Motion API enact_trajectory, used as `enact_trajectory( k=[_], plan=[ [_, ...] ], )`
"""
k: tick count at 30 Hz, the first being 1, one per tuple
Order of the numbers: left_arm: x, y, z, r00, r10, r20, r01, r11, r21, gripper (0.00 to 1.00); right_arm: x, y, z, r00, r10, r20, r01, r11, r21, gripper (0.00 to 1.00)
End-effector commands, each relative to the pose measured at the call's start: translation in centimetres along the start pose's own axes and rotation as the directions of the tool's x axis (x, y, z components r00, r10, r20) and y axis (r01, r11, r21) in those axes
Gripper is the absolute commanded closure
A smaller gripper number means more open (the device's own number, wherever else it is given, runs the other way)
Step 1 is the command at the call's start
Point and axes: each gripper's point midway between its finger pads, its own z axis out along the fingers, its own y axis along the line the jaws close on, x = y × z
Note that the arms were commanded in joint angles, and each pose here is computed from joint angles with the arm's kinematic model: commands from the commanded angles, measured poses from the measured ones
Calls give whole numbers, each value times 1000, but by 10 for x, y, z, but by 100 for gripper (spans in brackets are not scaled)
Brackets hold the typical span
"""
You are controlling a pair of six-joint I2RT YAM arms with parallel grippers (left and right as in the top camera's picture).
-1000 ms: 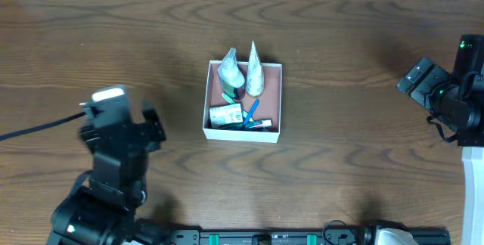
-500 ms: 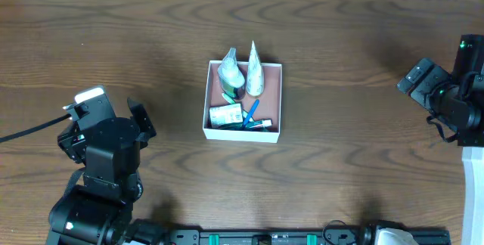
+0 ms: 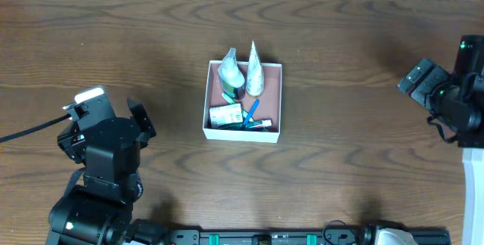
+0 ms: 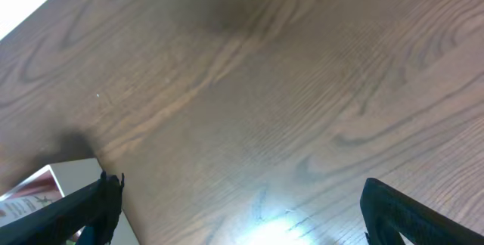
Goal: Pack container
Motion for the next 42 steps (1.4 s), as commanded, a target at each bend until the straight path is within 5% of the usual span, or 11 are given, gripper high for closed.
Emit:
enact_trajectory(
  k=[1, 6, 17, 28, 42],
  plan=[
    [-7, 6, -2, 1000, -7, 18, 7, 1000, -28, 2, 2, -9, -25, 997, 25, 69, -22, 999, -32, 1],
    [-7, 6, -2, 1000, -7, 18, 7, 1000, -28, 2, 9, -24, -46, 970, 0, 244, 21, 996, -84, 1],
    [-7, 6, -2, 1000, -7, 18, 7, 1000, -28, 2, 109, -17, -5, 760, -382, 525, 562, 792, -238, 1],
    [-7, 6, -2, 1000, -7, 18, 7, 1000, -28, 2, 166, -28, 68, 771, -393, 501, 576, 766, -285, 1],
    [-7, 6, -2, 1000, -7, 18, 7, 1000, -28, 2, 187, -31, 106, 799, -412, 438, 565, 765, -310, 1]
  ],
)
